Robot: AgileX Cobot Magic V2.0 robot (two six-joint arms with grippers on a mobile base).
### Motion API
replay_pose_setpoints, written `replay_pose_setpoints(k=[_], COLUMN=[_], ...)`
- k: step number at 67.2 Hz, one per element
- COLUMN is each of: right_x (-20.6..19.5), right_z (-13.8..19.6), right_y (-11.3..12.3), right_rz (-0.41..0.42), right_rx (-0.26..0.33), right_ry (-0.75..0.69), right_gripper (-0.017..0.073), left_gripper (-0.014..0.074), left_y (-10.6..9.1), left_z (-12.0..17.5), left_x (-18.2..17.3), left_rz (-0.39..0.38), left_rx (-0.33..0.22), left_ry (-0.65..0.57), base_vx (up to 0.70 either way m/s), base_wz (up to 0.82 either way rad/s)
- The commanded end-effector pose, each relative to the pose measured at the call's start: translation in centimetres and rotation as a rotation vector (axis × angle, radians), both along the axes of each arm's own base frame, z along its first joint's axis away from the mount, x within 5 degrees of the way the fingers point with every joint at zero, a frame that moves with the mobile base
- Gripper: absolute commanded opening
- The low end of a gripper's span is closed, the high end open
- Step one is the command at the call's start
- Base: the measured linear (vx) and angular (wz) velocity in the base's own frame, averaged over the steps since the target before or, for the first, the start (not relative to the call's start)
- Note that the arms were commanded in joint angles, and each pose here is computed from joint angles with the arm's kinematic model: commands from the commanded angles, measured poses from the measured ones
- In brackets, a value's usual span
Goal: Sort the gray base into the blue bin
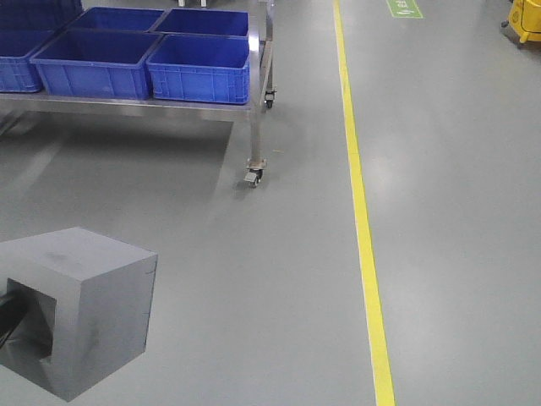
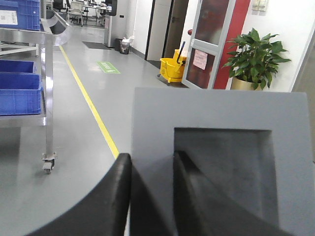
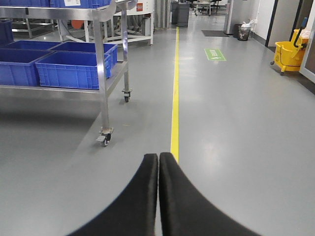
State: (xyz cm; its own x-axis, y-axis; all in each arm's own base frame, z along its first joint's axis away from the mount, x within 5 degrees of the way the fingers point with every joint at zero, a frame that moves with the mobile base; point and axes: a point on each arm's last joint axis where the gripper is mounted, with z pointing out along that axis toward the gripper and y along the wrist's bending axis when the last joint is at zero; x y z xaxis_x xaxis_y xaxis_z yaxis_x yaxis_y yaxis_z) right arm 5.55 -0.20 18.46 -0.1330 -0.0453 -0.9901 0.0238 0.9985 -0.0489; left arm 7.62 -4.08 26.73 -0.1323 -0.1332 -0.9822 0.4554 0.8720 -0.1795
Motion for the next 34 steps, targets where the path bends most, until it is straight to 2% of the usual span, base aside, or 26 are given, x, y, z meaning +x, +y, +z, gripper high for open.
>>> replay_pose_setpoints(k=[1, 34], right_x=[0.04, 0.04], right_z=[0.61, 0.6], right_y=[-0.02, -0.02], right_rz=[-0.003, -0.003], right_rx=[-0.018, -0.018], right_ry=[-0.081, -0.08], right_gripper=[-0.0005, -0.0005], left_gripper=[-0.0007, -0.0007], left_y=[-0.08, -0.08], left_z=[1.98, 1.98], left_x=[-0.06, -0.06], left_rz=[-0.011, -0.011], left_rx=[-0.074, -0.074], left_ry=[-0.108, -0.108], base_vx=[0.39, 0.42], base_wz=[-0.08, -0.09])
